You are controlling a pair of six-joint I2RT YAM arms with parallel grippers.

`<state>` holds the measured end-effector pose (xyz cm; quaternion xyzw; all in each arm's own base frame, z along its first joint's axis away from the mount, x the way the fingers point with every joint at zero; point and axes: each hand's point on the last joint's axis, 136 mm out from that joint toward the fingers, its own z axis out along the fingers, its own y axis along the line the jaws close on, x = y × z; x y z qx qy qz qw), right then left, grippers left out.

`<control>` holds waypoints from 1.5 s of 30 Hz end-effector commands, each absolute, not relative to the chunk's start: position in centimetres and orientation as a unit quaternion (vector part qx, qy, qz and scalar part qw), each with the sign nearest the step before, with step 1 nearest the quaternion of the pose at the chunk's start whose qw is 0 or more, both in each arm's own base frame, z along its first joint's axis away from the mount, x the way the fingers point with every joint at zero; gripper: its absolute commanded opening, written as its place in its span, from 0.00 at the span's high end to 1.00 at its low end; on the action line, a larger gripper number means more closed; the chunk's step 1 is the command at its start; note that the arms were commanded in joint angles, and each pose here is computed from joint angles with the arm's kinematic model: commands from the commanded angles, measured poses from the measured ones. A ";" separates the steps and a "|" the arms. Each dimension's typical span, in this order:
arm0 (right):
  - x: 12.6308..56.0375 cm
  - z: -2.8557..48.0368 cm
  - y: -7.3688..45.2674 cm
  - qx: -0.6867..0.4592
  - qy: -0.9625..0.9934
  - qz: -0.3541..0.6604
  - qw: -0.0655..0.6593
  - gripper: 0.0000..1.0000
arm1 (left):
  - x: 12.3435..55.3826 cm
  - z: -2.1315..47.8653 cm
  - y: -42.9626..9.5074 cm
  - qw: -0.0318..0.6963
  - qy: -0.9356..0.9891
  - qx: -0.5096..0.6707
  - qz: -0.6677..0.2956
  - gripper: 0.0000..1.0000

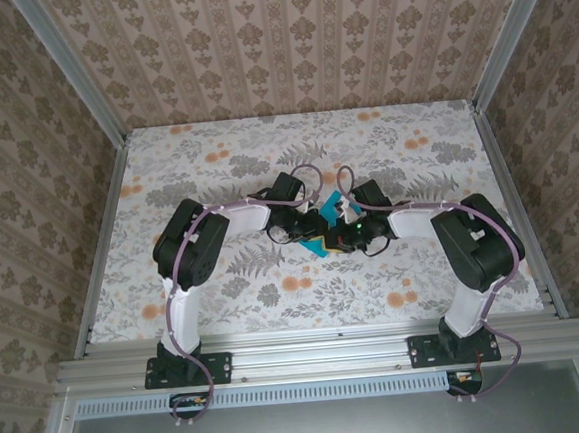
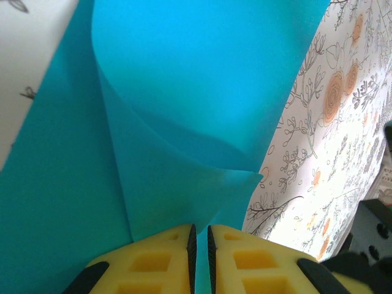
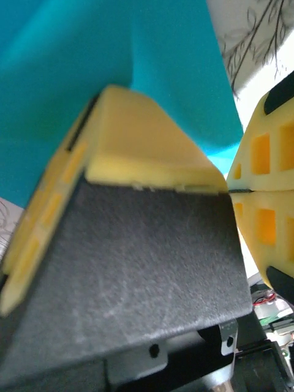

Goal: Fold a paper plane with a square sheet of paper (pick it up from the middle)
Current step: Fold the triangle a second time at the center of the table.

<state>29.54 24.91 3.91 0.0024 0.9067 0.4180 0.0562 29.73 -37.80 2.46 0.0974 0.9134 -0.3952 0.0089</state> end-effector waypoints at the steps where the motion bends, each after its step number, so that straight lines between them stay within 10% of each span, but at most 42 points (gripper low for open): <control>1: 30.1 3.3 25.2 0.014 0.905 0.422 0.059 0.94 | 29.5 -0.9 -36.1 -0.013 0.932 0.085 -0.351 0.83; 45: 24.7 -3.6 21.3 -0.044 0.969 0.245 0.000 0.97 | 35.7 1.0 -36.4 0.031 0.930 0.052 -0.361 0.82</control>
